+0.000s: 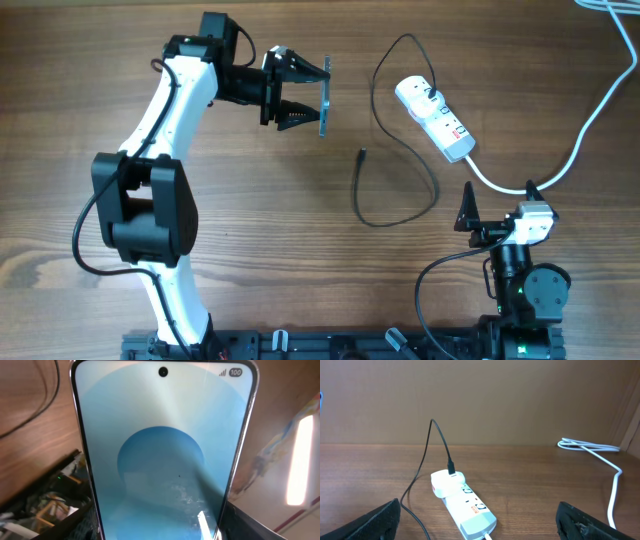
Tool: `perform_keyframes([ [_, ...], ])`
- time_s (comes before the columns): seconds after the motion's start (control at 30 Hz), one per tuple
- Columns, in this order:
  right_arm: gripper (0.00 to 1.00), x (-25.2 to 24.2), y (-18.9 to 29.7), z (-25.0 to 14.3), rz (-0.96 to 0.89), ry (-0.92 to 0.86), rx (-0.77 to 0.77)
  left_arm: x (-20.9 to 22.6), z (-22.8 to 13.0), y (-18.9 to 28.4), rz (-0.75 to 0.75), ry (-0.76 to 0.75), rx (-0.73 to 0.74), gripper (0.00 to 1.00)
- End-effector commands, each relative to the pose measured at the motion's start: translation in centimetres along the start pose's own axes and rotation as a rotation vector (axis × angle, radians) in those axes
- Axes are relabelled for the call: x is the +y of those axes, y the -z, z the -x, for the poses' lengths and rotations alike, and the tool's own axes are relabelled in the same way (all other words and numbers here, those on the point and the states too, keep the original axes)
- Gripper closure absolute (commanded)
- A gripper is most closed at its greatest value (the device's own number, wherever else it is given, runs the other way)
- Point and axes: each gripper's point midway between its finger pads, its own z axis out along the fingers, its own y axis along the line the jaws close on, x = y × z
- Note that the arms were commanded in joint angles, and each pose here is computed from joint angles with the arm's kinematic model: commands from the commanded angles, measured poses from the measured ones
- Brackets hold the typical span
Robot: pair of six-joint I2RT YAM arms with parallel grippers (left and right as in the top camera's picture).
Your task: Plug charger to phone and switch on socket
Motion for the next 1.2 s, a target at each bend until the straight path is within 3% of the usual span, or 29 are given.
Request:
perform_keyframes([
  [0.0,0.00,0.1,0.0,0.2,0.001,-0.019,-0.008,-2.8,-1.9,0.7,-0.059,0.024,0.029,0.30],
  [0.07,0.00,1.9,0.1,0.5,0.110,-0.160,-0.012,-2.8,-1.9,0.7,-0.059,0.023,0.029,0.29],
  [0.2,0.00,7.3,1.6,0.9,0.428,-0.771,0.132,-2.8,-1.9,0.7,-0.059,0.030,0.029,0.29],
  [0.33,0.00,9.3,2.7,0.9,0.499,-1.350,0.362,-2.8,-2.0,0.7,-0.059,0.067,0.031,0.29],
  [0.43,0.00,10.1,3.3,1.6,0.534,-1.577,0.460,-2.8,-1.9,0.7,-0.058,0.072,0.031,0.28],
  [0.5,0.00,11.3,5.3,6.6,0.779,-1.474,0.354,-2.8,-1.9,0.7,-0.058,0.071,0.030,0.28],
  [0.6,0.00,11.8,7.2,10.3,0.900,-1.430,0.292,-2.8,-1.9,0.7,-0.058,0.071,0.031,0.28],
  [0.7,0.00,11.8,9.4,16.4,0.956,-1.204,0.131,-2.8,-1.9,0.7,-0.058,0.071,0.031,0.28],
  [0.8,0.01,11.9,9.8,19.9,0.867,-0.999,0.124,-2.8,-1.9,0.7,-0.058,0.072,0.031,0.28],
  [0.87,0.07,11.2,8.5,20.6,0.716,-0.889,0.211,-2.8,-1.9,0.7,-0.058,0.071,0.030,0.28],
  [0.93,0.13,8.6,5.7,19.3,0.409,-0.858,0.412,-2.8,-1.9,0.7,-0.058,0.072,0.030,0.28],
  [1.0,0.05,6.0,3.3,17.8,0.173,-0.808,0.580,-2.8,-1.9,0.7,-0.058,0.072,0.030,0.28],
  [1.07,0.00,5.1,1.8,16.3,0.029,-0.895,0.751,-2.8,-1.9,0.7,-0.058,0.071,0.030,0.28],
  [1.1,0.00,6.9,1.2,16.2,0.128,-0.901,0.848,-2.8,-1.9,0.7,-0.058,0.071,0.030,0.28],
  [1.17,0.09,12.0,0.3,18.6,0.599,-0.673,0.811,-2.8,-1.9,0.7,-0.058,0.072,0.030,0.28],
])
